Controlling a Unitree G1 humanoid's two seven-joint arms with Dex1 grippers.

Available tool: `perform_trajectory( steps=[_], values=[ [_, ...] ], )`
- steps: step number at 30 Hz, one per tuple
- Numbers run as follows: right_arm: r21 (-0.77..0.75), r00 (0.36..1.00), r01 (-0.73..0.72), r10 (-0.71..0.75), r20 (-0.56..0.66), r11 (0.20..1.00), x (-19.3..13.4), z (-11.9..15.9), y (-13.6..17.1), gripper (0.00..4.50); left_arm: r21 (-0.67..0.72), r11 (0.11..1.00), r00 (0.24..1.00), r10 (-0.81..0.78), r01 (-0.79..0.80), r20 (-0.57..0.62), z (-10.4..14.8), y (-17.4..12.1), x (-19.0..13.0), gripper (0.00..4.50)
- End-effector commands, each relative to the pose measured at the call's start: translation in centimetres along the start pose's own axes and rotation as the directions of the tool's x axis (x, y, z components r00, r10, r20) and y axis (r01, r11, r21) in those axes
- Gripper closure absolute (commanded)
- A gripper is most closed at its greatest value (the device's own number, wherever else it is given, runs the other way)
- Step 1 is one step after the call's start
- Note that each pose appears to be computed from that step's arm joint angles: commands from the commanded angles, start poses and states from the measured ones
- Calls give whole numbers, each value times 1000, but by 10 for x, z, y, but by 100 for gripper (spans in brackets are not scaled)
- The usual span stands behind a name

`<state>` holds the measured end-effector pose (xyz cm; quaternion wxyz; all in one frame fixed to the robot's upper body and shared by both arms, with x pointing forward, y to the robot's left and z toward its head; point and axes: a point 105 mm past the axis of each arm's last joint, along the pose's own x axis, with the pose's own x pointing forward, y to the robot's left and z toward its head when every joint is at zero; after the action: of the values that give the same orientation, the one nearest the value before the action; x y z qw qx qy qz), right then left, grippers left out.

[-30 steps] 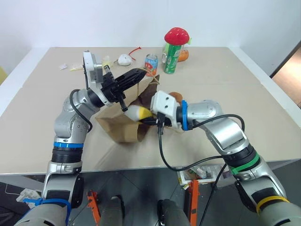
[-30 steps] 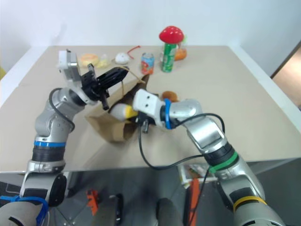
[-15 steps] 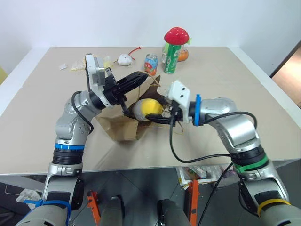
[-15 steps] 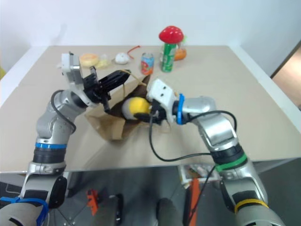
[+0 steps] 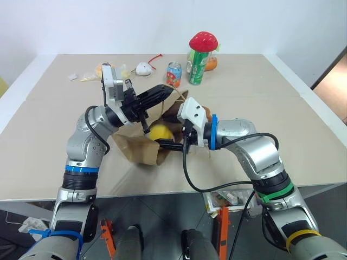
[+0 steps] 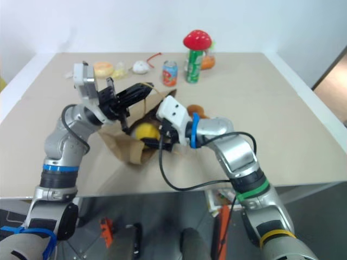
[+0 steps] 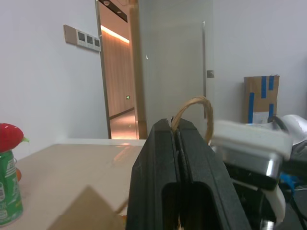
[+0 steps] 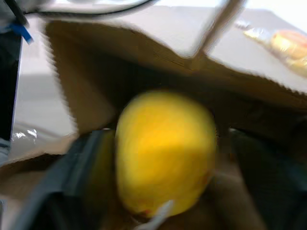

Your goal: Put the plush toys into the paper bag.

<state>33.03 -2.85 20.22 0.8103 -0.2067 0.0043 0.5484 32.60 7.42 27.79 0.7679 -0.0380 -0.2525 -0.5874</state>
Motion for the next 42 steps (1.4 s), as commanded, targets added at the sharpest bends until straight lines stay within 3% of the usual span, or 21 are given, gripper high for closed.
perform_trajectory(
  steps=[1,7,13,17,24,33,42],
  values=[
    [-35,996,76,-75,40,996,-9,15,-17,12,50,999,1000,-17,16,24,13,-3,1,450],
    [17,995,53,-54,87,998,-53,24,-20,12,51,999,1000,-19,18,22,12,-4,1,450],
    [49,996,81,-82,19,995,-102,5,-23,12,51,998,1000,-25,24,17,12,-5,0,450],
    [46,911,413,-411,-42,910,-132,-6,-86,12,51,998,999,-28,28,16,12,-5,0,450],
    [117,826,562,-547,-136,819,-102,-38,-120,12,51,998,999,-31,30,14,12,-5,0,450],
    [227,734,678,-627,-259,700,-77,-74,-140,12,57,998,1000,-21,20,9,13,-6,-3,450],
    [284,750,658,-572,-334,698,-54,-102,-123,12,60,998,1000,-9,8,8,13,-5,-3,450]
  ],
)
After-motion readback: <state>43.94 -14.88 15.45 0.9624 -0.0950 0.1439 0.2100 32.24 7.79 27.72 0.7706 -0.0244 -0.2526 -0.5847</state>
